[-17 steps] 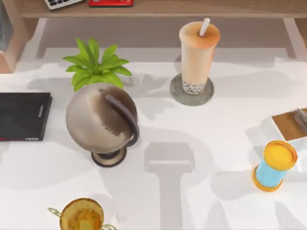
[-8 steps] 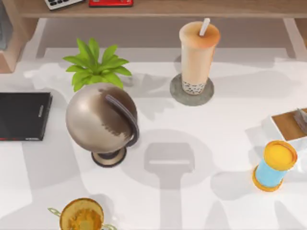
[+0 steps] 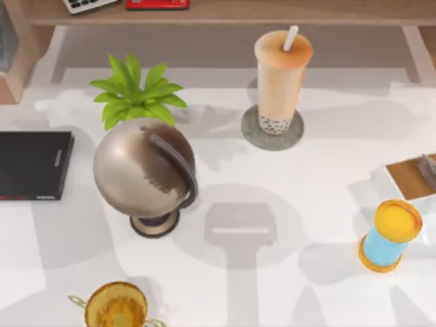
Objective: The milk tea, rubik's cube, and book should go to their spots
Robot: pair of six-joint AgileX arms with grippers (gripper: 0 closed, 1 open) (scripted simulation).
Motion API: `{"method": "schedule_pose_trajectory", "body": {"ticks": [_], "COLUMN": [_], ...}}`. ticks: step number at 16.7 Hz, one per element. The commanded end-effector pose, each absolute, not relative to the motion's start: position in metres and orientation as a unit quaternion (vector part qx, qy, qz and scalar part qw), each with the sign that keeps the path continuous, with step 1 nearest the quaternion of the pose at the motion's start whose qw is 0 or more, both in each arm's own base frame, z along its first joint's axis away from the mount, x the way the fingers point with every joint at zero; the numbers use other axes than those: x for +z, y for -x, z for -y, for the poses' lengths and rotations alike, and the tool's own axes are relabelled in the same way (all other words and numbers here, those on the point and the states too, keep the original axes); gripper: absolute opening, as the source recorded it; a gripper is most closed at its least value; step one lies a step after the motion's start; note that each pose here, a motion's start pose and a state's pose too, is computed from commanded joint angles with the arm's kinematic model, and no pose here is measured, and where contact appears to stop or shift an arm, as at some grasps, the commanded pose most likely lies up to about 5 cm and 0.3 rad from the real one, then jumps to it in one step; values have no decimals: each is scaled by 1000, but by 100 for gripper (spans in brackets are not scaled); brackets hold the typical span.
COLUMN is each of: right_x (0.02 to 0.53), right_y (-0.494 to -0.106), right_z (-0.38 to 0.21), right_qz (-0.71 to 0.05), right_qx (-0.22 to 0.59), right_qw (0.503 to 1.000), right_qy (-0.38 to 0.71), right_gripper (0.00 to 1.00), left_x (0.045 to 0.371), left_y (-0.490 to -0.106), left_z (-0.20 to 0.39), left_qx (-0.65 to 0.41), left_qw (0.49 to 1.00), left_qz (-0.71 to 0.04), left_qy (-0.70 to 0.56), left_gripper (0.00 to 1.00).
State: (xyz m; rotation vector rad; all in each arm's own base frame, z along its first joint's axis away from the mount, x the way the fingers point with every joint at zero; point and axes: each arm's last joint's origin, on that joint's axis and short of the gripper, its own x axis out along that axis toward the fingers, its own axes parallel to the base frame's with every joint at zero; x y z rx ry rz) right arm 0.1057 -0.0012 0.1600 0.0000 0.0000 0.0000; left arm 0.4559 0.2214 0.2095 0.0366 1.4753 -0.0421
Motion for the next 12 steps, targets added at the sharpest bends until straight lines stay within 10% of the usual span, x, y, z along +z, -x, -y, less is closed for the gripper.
{"method": "schedule_pose_trajectory", "body": {"ticks": [12], "right_x": [160], "right_y": [-106], "right_z": [1], "right_qz": [0], "right_qx": [0], "right_qw": [1000], "right_qy": [0], "right_gripper": [100], "left_x": [152], "left_y": [-469], "left_z": [-225], "left_qx": [-19], "left_qw": [741], "left_qz": [-671], "left_qy": [-17], "left_gripper": [100]}}
